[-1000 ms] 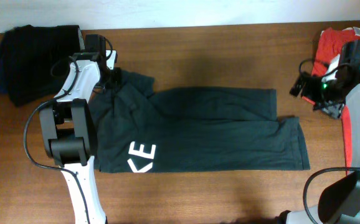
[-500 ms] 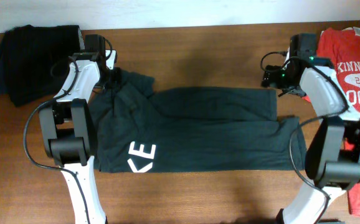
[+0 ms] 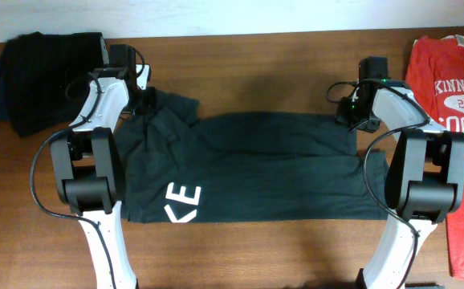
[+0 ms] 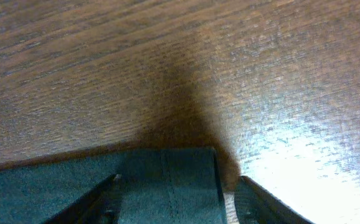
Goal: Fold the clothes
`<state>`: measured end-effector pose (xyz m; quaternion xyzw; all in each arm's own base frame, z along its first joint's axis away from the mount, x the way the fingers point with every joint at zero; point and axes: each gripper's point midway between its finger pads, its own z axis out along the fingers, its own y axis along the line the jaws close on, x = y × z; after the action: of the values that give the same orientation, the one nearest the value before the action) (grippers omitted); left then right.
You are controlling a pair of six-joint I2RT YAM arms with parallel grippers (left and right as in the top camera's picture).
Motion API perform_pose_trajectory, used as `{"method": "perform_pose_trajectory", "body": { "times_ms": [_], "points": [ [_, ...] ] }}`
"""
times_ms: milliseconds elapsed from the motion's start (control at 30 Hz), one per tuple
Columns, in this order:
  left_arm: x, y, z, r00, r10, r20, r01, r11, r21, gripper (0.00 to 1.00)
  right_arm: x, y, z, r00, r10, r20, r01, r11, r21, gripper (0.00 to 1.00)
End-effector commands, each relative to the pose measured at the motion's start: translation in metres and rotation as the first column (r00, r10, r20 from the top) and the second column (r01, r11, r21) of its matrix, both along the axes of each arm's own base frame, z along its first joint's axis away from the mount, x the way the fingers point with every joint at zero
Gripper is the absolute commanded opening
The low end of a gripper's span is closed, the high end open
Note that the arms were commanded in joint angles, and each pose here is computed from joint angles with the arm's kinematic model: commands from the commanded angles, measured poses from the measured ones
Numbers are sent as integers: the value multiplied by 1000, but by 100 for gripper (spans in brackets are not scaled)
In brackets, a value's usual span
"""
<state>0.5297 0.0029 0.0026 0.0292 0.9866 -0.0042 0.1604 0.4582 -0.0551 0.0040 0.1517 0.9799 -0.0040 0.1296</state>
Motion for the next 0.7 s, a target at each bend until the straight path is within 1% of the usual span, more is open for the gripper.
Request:
{"method": "perform_pose_trajectory", "body": {
  "times_ms": [0,33,100,133,200,300,333,400,433,500,567,667],
  "points": [
    [-15,7,-42,996,4,-88,-3,1000,11,1,6,2,2,1000,0,14,0,1000,-8,44],
    [-15,7,-42,996,5,-88,-4,1000,11,1,6,2,1,1000,-1,13,1,1000,-8,33],
    [-15,7,-42,996,4,-88,-3,1000,11,2,5,2,0,1000,-1,11,1,1000,-8,24],
    [-15,7,-42,996,4,-88,-3,1000,11,2,5,2,0,1000,-1,9,1,1000,-8,15],
    [-15,7,-42,996,4,-88,-3,1000,11,2,4,2,0,1000,-1,7,1,1000,-7,4],
    [-15,6,-42,996,3,-88,-2,1000,7,0,2,-1,2,1000,-6,-2,6,1000,-14,4],
    [-15,3,-38,996,-3,-88,2,1000,-12,0,1,-3,6,1000,-10,-11,10,1000,-16,4],
    [-13,-10,-23,996,-26,-87,19,996,-83,0,1,-11,20,999,-45,-27,44,999,-12,4],
    [-11,-15,-11,996,-35,-86,25,994,-111,0,1,-18,31,996,-86,-32,86,996,-4,4],
    [-10,-19,10,995,-43,-93,30,990,-136,0,1,-28,53,990,-134,-42,135,991,14,4],
    [-12,-25,33,993,-53,-101,35,985,-169,0,-2,-31,75,987,-145,-62,149,987,54,4],
    [-18,-26,57,992,-54,-117,33,984,-173,0,-12,-28,94,984,-148,-104,158,982,102,4]
  ]
}}
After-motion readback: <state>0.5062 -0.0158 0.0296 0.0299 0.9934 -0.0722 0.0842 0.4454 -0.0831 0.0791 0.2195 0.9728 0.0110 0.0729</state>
